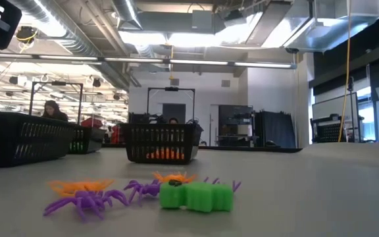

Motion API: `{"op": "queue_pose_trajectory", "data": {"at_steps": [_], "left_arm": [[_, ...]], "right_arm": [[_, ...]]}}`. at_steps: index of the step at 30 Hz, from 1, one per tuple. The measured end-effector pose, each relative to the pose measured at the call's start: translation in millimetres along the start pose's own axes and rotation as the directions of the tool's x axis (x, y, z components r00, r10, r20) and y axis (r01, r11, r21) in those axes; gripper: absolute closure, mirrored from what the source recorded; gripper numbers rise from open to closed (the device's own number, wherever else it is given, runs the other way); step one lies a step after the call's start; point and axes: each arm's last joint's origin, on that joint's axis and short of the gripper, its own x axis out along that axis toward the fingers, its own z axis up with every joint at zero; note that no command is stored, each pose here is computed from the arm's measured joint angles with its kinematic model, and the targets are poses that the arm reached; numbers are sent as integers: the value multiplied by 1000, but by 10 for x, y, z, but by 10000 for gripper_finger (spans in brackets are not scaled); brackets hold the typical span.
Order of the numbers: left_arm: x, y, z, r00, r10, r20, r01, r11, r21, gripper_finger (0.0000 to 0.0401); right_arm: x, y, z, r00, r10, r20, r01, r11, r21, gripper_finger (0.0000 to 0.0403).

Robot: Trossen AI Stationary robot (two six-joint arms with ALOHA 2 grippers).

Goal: Sort Halloween decoration
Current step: Put the purple spider toy into the bottom left black basket

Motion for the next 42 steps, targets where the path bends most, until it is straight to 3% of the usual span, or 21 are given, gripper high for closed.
{"op": "queue_pose_trajectory", "data": {"at_steps": [4,8,15,24,30,34,42], "left_arm": [[0,0,0,1000,0,0,0,1000,0,400],[0,0,0,1000,0,0,0,1000,0,400],[1,7,4,1000,17,7,-17,1000,-1,400],[1,9,4,1000,25,10,-26,999,28,400],[1,10,5,1000,29,11,-29,999,33,386],[6,8,-6,1000,29,8,-30,998,63,358],[57,19,-83,995,102,4,-102,992,75,294]], "right_arm": [[-148,15,26,999,-41,4,41,999,-6,398],[-284,31,74,996,-66,64,67,998,-8,391],[-451,186,372,957,42,285,-45,999,3,385],[-482,424,1249,805,327,495,-292,945,-149,384],[-508,484,1863,612,487,623,-387,871,-301,384],[-467,482,2130,517,544,661,-407,836,-369,384],[-9,610,2230,487,568,663,-385,821,-420,384]]}}
